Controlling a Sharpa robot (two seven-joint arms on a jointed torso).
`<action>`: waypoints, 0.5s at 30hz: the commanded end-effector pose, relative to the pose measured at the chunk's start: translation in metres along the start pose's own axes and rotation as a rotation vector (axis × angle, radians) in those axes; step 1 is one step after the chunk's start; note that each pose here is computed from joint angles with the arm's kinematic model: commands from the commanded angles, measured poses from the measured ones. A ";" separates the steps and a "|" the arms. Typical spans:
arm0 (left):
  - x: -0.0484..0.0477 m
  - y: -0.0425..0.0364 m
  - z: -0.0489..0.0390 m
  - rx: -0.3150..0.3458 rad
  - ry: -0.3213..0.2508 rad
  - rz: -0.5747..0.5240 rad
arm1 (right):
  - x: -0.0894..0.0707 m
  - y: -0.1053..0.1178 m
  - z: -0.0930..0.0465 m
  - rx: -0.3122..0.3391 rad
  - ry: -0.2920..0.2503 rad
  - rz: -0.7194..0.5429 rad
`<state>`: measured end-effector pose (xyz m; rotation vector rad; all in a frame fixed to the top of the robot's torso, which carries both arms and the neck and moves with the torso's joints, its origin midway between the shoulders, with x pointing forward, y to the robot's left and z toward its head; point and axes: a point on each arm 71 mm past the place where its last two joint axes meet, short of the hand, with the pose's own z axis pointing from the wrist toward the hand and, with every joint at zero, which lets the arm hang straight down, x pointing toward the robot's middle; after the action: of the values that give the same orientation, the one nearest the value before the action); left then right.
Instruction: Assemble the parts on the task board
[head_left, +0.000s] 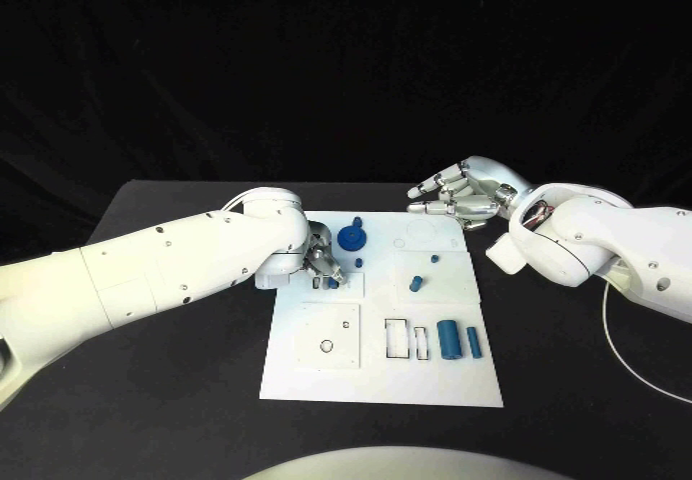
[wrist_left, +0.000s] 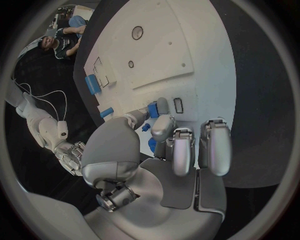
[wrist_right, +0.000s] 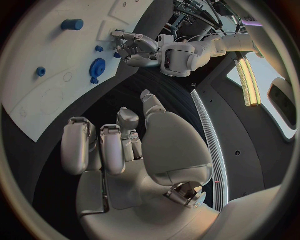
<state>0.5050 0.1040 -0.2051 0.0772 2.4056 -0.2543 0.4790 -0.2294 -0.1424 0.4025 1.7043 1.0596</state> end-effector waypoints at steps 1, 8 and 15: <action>0.0076 0.0064 0.0020 -0.100 0.048 0.026 | 0.002 0.001 0.000 -0.009 0.017 -0.006; 0.0069 0.0074 0.0023 -0.106 0.043 0.020 | 0.002 0.001 0.000 -0.009 0.016 -0.006; 0.0053 0.0098 0.0021 -0.113 0.033 0.009 | 0.001 0.001 0.000 -0.009 0.014 -0.005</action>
<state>0.5057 0.1056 -0.2062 0.0749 2.4094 -0.2497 0.4789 -0.2296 -0.1424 0.4025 1.7049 1.0596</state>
